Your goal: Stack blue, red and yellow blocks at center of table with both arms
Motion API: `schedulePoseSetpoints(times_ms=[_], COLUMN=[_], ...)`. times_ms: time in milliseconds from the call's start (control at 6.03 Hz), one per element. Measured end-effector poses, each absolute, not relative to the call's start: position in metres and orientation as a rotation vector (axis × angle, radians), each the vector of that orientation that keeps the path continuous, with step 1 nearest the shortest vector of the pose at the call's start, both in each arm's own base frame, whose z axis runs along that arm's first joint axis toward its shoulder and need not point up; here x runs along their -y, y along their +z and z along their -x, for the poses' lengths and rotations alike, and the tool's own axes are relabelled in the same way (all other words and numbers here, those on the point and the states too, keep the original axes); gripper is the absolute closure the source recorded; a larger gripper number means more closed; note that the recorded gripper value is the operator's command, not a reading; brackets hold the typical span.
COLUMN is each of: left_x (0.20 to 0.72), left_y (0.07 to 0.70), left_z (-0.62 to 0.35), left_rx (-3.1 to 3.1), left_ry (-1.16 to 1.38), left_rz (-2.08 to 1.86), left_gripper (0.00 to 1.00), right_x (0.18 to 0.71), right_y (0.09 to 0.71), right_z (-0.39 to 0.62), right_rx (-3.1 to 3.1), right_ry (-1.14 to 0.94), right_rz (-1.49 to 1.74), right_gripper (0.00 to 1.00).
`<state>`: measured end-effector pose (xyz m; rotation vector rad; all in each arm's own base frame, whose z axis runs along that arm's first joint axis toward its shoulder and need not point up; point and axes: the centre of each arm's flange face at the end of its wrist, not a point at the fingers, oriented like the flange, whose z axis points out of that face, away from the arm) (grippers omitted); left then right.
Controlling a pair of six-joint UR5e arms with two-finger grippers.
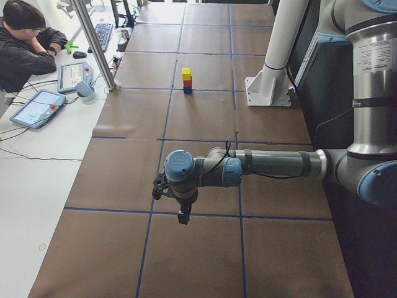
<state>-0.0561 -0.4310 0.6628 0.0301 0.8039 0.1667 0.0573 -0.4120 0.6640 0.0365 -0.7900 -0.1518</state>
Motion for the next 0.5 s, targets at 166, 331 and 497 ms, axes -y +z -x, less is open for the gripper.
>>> schedulePoseSetpoints(times_ms=[166,331,497], left_x=[0.4301,0.4292,0.4283], left_y=[0.6657,0.6670,0.6680], left_z=[0.0557,0.0555,0.0555], left_rx=[-0.805,-0.807,-0.808], left_ry=[0.165,0.163,0.161], left_rz=[-0.024,-0.018,-0.015], left_gripper=[0.00,0.00,0.00], right_x=[0.4120,0.4119,0.4117], right_y=[0.6641,0.6645,0.6650], right_z=[-0.0573,-0.0573,-0.0573], right_rx=[0.790,0.790,0.789], right_ry=[-0.152,-0.152,-0.152], right_rz=[-0.036,-0.036,-0.035], right_gripper=[0.00,0.00,0.00])
